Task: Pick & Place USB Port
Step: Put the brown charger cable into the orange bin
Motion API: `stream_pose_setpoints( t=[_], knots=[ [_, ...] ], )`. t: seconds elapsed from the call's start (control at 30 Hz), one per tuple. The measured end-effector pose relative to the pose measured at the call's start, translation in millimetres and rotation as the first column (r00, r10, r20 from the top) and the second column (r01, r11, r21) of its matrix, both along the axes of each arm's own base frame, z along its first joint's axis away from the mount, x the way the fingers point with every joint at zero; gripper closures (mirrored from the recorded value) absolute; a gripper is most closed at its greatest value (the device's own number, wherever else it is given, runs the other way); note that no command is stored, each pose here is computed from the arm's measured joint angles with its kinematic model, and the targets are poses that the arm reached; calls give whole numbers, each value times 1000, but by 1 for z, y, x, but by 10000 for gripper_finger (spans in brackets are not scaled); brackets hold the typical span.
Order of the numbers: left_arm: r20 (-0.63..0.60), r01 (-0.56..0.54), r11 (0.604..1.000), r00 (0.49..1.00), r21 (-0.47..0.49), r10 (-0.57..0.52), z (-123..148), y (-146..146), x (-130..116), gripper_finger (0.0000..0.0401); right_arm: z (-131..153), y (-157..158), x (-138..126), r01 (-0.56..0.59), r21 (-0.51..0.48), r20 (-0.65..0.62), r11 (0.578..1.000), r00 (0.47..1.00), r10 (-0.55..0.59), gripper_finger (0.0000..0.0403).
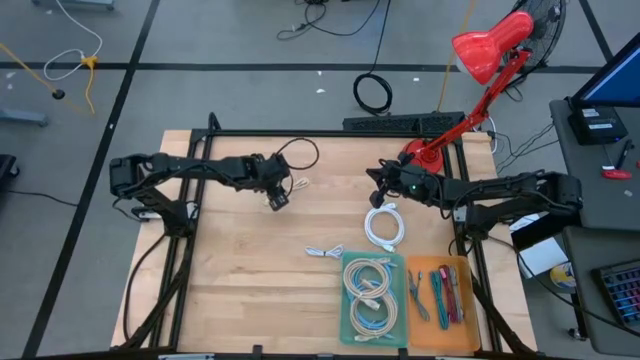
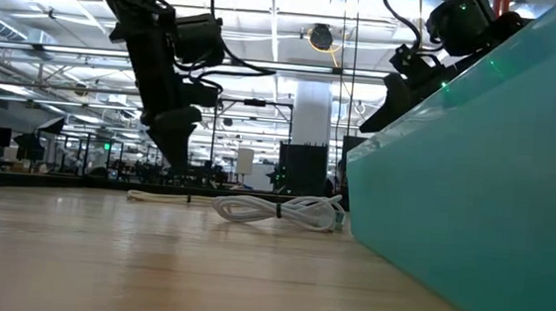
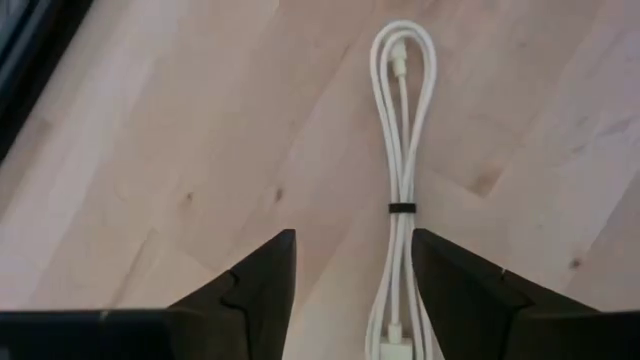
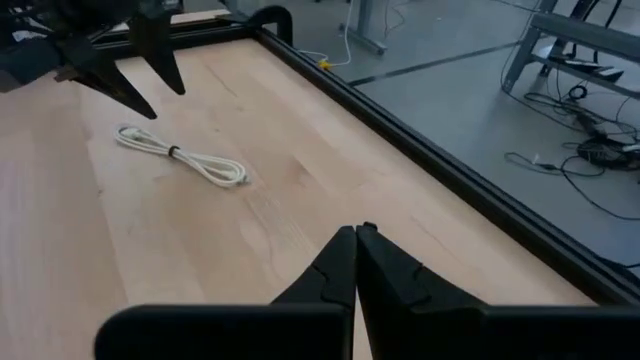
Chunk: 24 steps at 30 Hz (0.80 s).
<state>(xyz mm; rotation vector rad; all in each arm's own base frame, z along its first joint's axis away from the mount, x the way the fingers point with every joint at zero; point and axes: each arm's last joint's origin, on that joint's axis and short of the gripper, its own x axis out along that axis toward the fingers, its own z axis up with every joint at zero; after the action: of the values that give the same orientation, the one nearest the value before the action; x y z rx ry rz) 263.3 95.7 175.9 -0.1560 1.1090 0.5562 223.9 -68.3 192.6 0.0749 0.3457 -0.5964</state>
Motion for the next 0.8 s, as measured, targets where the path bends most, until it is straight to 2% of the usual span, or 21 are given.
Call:
stream_pose_setpoints(
  t=[0.37,0.53,0.8],
  knots=[
    [-48,-39,996,998,-75,35,-33,-1,-24,196,0,1,0,-16,16,9,1000,1000,15,403],
    [10,-9,991,1000,-137,11,-34,-4,-20,196,1,0,1,-15,14,15,1000,1000,15,403],
    [54,18,990,999,-143,-10,-36,-7,-14,196,1,0,1,-15,13,18,1000,1000,15,403]
  ],
)
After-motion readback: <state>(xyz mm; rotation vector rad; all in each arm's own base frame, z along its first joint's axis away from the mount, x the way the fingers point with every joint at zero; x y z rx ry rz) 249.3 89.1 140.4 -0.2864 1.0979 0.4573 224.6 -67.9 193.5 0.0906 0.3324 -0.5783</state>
